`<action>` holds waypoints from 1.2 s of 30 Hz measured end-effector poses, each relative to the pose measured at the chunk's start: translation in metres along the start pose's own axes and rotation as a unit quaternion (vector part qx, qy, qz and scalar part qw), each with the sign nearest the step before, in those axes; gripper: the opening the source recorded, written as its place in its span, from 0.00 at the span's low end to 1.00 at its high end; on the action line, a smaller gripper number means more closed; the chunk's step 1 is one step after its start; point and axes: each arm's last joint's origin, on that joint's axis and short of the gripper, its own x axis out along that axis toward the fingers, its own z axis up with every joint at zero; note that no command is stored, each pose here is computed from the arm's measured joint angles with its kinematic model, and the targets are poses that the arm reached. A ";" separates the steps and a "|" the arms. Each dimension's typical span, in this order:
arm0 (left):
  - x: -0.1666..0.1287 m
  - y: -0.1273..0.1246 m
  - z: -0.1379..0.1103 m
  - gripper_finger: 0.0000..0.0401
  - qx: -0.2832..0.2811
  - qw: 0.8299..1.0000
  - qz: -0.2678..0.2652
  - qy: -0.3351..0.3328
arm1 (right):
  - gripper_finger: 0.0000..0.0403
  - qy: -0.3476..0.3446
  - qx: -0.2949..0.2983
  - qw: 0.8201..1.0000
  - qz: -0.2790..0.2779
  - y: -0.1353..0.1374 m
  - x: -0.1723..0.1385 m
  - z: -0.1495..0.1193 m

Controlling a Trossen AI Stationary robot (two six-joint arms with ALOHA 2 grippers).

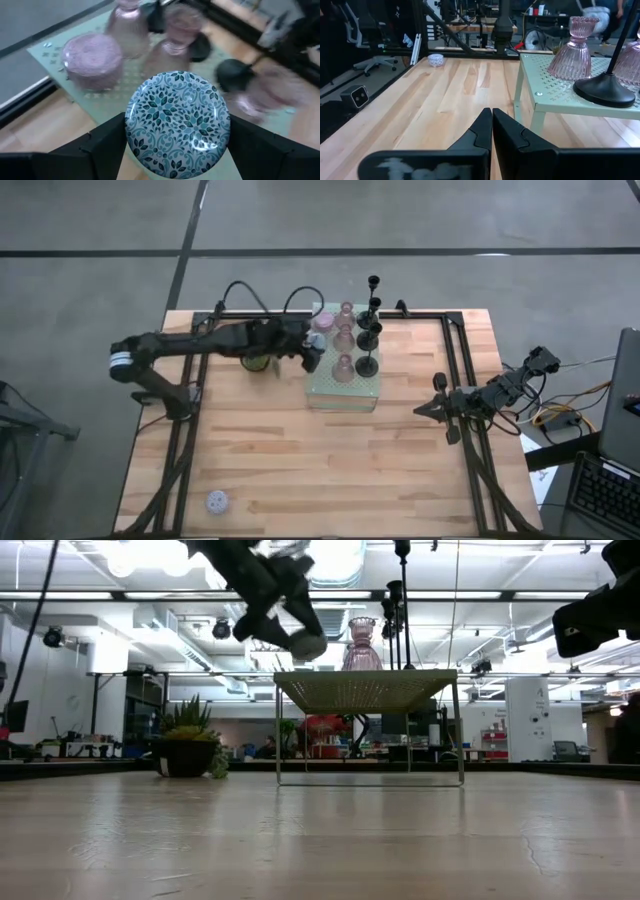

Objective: Pick & Place candle stick holders
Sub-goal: Put the blue scented candle on the shelf, then put the red scented candle on the shelf

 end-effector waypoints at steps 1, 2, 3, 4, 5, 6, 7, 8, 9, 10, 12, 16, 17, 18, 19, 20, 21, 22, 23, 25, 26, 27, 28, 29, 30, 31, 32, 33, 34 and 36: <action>0.005 0.002 0.002 0.76 -0.001 1.000 0.008 0.008 | 0.02 0.000 0.001 1.000 0.000 0.000 0.000 0.000; 0.012 0.003 0.002 0.76 0.000 1.000 0.015 0.020 | 0.02 0.000 0.001 1.000 0.000 0.000 0.000 0.000; 0.017 0.004 0.001 0.76 0.005 0.999 0.024 0.033 | 0.02 0.000 0.000 1.000 0.000 0.000 0.000 0.000; 0.022 0.004 0.000 0.76 0.010 0.998 0.030 0.045 | 0.02 0.000 0.000 1.000 0.000 0.000 0.000 0.000; 0.027 0.004 -0.001 0.76 0.013 0.998 0.033 0.053 | 0.02 0.000 0.001 1.000 0.000 0.000 0.000 0.000; 0.031 0.003 -0.001 0.76 0.013 0.998 0.036 0.058 | 0.02 0.000 0.001 1.000 0.000 0.000 0.000 0.000; 0.035 0.003 -0.002 0.76 0.012 0.997 0.037 0.062 | 0.02 0.000 0.001 1.000 0.000 0.000 0.000 0.000; 0.039 0.003 -0.003 0.76 0.013 0.997 0.039 0.066 | 0.02 0.000 0.001 1.000 0.000 0.000 0.000 0.000; 0.043 0.003 -0.004 0.76 0.014 0.997 0.042 0.069 | 0.02 0.000 -0.001 1.000 0.000 0.000 0.000 0.000; 0.046 0.003 -0.005 0.76 0.016 0.996 0.043 0.073 | 0.02 0.000 -0.001 1.000 0.000 0.000 0.000 0.000; 0.049 0.003 -0.004 0.76 0.018 0.996 0.045 0.073 | 0.02 0.000 -0.001 1.000 0.000 0.000 0.000 0.000; 0.053 0.002 -0.002 0.76 0.019 0.996 0.045 0.071 | 0.02 0.000 0.000 1.000 0.000 0.000 0.000 0.000; 0.055 0.002 -0.002 0.76 0.023 0.996 0.044 0.069 | 0.02 0.000 0.001 1.000 0.000 0.000 0.000 0.000; 0.055 0.002 -0.002 0.76 0.027 0.996 0.044 0.069 | 0.02 0.000 0.001 1.000 0.000 0.000 0.000 0.000; 0.055 0.002 -0.003 0.76 0.031 0.996 0.044 0.069 | 0.02 0.000 0.001 1.000 0.000 0.000 0.000 0.000; 0.056 0.002 -0.003 0.76 0.034 0.996 0.044 0.070 | 0.02 0.000 0.001 1.000 0.000 0.000 0.000 0.000; 0.056 0.003 -0.004 0.76 0.035 0.996 0.044 0.070 | 0.02 0.000 0.000 1.000 0.000 0.000 0.000 0.000; 0.056 0.003 -0.004 0.76 0.036 0.996 0.044 0.070 | 0.02 0.000 -0.001 1.000 0.000 0.000 0.000 0.000; 0.056 0.003 -0.004 0.76 0.036 0.996 0.046 0.068 | 0.02 0.000 -0.001 1.000 0.000 0.000 0.000 0.000; 0.056 0.003 -0.004 0.76 0.036 0.996 0.048 0.066 | 0.02 0.000 0.000 1.000 0.000 0.000 0.000 0.000; 0.056 0.003 -0.003 0.77 0.039 0.996 0.047 0.064 | 0.02 0.000 0.001 1.000 0.000 0.000 0.000 0.000; 0.056 0.002 -0.003 0.78 0.044 0.996 0.046 0.062 | 0.02 0.000 0.001 1.000 0.000 0.000 0.000 0.000; 0.056 0.002 -0.002 0.79 0.049 0.996 0.043 0.057 | 0.02 0.000 0.001 1.000 0.000 0.000 0.000 0.000; 0.057 0.001 0.000 0.81 0.051 0.997 0.041 0.049 | 0.02 0.000 0.000 1.000 0.000 0.000 0.000 0.000; 0.057 0.001 0.001 0.83 0.051 0.997 0.039 0.041 | 0.02 0.000 0.001 1.000 0.000 0.000 0.000 0.000; 0.057 0.001 0.002 0.84 0.051 0.997 0.040 0.036 | 0.02 0.000 0.001 1.000 0.000 0.000 0.000 0.000; 0.057 0.001 0.003 0.86 0.051 0.997 0.044 0.033 | 0.02 0.000 0.001 1.000 0.000 0.000 0.000 0.000; 0.057 0.001 0.003 0.88 0.051 0.997 0.046 0.033 | 0.02 0.000 0.001 1.000 0.000 0.000 0.000 0.000; 0.057 0.001 0.002 0.89 0.052 0.997 0.047 0.037 | 0.02 0.000 -0.001 1.000 0.000 0.000 0.000 0.000; 0.056 0.002 0.000 0.90 0.054 0.996 0.049 0.048 | 0.02 0.000 -0.001 1.000 0.000 0.000 0.000 0.000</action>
